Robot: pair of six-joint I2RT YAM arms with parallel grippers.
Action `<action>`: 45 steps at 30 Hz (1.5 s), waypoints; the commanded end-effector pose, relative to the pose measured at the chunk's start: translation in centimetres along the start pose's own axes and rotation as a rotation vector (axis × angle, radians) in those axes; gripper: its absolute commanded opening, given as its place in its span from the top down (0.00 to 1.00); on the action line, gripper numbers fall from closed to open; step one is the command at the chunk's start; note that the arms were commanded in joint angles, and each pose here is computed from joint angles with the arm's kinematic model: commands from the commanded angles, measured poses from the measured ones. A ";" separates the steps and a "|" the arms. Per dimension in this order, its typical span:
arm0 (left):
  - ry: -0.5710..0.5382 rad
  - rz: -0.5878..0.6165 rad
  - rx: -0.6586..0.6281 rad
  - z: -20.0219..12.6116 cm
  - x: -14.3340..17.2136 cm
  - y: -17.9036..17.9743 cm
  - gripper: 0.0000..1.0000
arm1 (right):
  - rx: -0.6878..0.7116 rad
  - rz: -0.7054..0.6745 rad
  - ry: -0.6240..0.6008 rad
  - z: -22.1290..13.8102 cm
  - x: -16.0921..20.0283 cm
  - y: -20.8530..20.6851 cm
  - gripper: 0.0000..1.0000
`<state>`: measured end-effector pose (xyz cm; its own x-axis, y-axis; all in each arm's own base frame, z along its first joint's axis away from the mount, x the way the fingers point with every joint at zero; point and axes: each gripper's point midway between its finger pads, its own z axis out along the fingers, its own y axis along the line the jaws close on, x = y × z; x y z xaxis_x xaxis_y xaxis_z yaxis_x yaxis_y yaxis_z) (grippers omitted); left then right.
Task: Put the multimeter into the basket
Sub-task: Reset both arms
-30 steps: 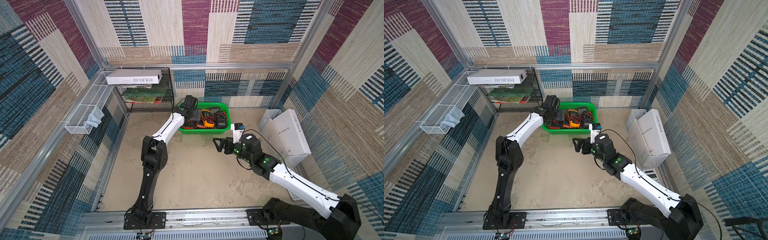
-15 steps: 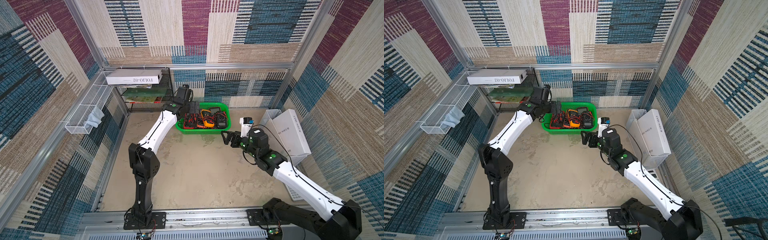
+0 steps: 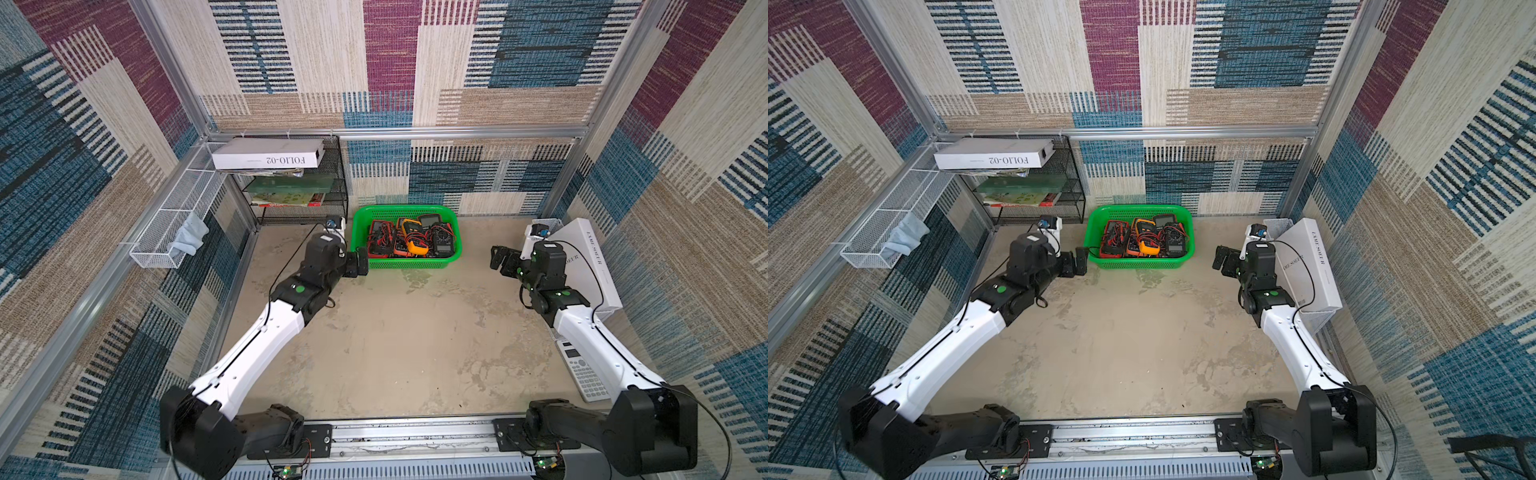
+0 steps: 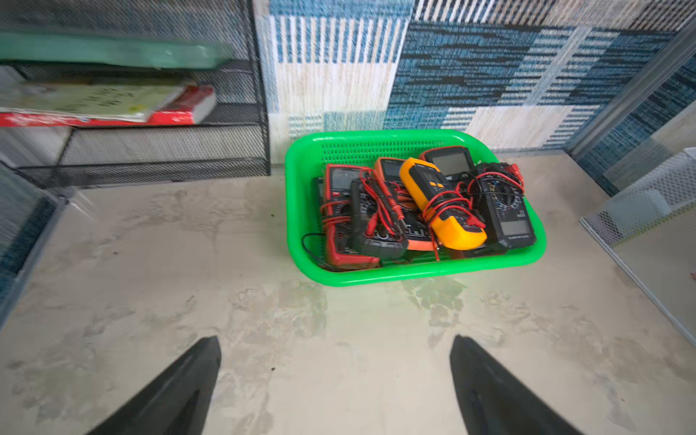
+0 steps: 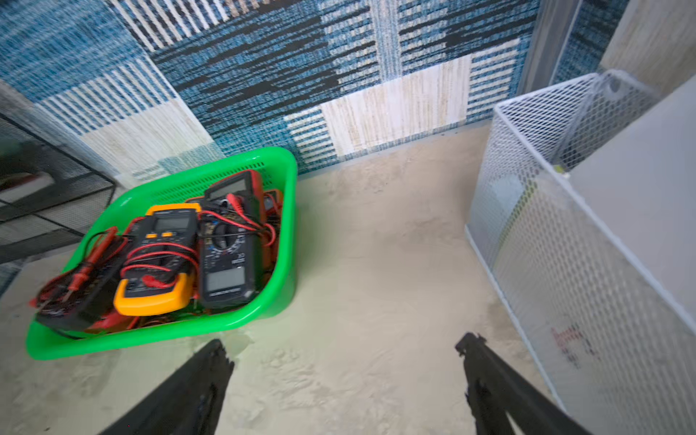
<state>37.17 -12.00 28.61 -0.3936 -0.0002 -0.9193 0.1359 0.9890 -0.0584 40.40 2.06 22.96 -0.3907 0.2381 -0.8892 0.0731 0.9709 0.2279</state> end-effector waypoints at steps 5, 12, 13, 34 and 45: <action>-0.166 0.109 -0.235 -4.2 3.9 7.9 0.00 | 0.074 -0.138 -0.149 0.4 0.4 -4.0 0.00; -0.078 0.015 -0.437 -3.0 10.1 15.0 0.00 | 0.188 -0.168 -0.156 1.6 5.4 -7.4 0.01; -0.067 0.013 -0.437 -2.6 10.5 15.2 0.00 | 0.194 -0.176 -0.151 1.7 5.9 -7.6 0.00; 0.055 -0.015 -0.145 8.9 17.1 14.2 0.00 | 0.011 -0.274 -0.252 1.9 9.8 -5.6 0.00; 0.054 -0.012 -0.148 8.7 17.0 14.2 0.01 | 0.007 -0.285 -0.256 1.8 9.8 -5.3 0.00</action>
<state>40.26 1.10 8.49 -0.4508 -0.0121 -0.8925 -0.0207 0.9998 -0.0030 37.59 -0.91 11.43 -0.1895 -0.0351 -0.9813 0.0107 0.9992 -0.0378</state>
